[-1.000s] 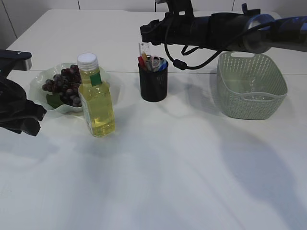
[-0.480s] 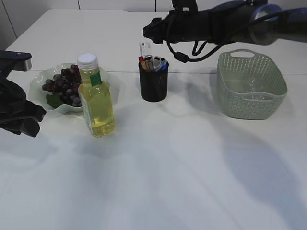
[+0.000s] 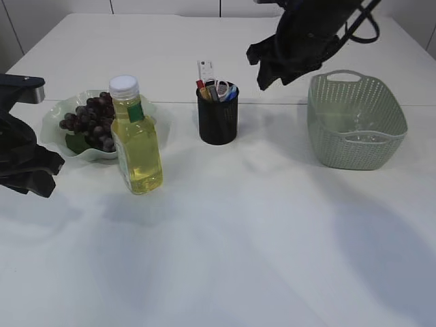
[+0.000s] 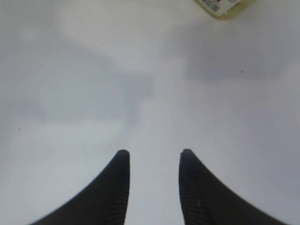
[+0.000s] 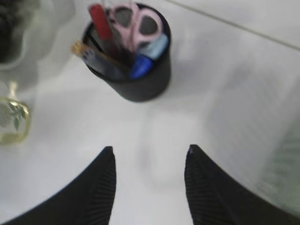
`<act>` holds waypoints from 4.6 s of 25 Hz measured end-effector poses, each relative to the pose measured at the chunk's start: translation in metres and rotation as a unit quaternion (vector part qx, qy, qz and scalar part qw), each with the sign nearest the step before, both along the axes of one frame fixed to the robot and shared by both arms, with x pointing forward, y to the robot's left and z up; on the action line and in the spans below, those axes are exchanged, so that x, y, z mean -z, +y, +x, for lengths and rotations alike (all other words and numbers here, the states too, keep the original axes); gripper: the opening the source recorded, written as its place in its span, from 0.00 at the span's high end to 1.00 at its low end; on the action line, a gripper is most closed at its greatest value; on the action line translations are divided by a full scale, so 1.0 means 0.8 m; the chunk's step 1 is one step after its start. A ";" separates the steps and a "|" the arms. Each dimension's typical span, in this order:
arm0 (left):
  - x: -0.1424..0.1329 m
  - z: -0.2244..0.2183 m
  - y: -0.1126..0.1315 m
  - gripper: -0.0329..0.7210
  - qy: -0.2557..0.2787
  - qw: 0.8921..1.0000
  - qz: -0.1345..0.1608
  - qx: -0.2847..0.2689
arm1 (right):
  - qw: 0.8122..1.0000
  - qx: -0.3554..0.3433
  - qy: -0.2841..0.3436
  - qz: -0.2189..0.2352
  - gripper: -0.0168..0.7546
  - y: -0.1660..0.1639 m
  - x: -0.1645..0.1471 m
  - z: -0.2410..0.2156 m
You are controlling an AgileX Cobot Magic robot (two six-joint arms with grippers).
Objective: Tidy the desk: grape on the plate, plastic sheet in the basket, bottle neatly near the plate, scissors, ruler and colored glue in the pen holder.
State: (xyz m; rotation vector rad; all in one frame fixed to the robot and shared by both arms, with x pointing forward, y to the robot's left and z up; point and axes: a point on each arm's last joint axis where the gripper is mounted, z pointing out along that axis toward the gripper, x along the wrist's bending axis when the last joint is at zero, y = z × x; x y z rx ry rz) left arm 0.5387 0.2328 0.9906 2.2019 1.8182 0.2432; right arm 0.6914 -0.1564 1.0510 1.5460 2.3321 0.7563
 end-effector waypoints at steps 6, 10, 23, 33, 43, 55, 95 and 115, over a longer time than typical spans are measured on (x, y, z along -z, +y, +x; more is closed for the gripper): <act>0.000 0.000 0.000 0.62 0.000 1.000 0.000 -0.001 | 0.997 0.036 0.055 -0.038 0.48 -0.017 -0.023 -0.030; -0.003 -0.001 0.000 0.61 -0.002 1.000 -0.005 -0.014 | 0.995 0.043 0.077 -0.044 0.48 -0.025 -0.024 -0.054; -0.041 -0.014 0.003 0.61 -0.049 0.997 -0.028 -0.045 | 0.993 0.046 0.069 -0.088 0.48 -0.070 -0.069 -0.181; -0.085 -0.041 0.009 0.49 -0.084 0.991 -0.057 -0.084 | 0.996 0.057 0.014 -0.072 0.48 -0.100 -0.095 -0.282; -0.149 -0.102 0.023 0.48 -0.142 0.983 -0.074 -0.085 | 0.994 0.086 -0.058 -0.044 0.48 -0.128 -0.107 -0.371; -0.211 -0.217 0.061 0.48 -0.254 0.963 -0.036 -0.081 | 0.980 0.128 -0.151 0.007 0.48 -0.166 -0.103 -0.492; -0.084 -0.385 0.097 0.48 -0.356 0.928 -0.072 -0.086 | 0.968 0.146 -0.204 0.010 0.48 -0.199 0.003 -0.589; -0.082 -0.383 0.097 0.51 -0.360 0.929 -0.057 -0.069 | 0.962 0.144 -0.231 0.010 0.48 -0.197 0.007 -0.578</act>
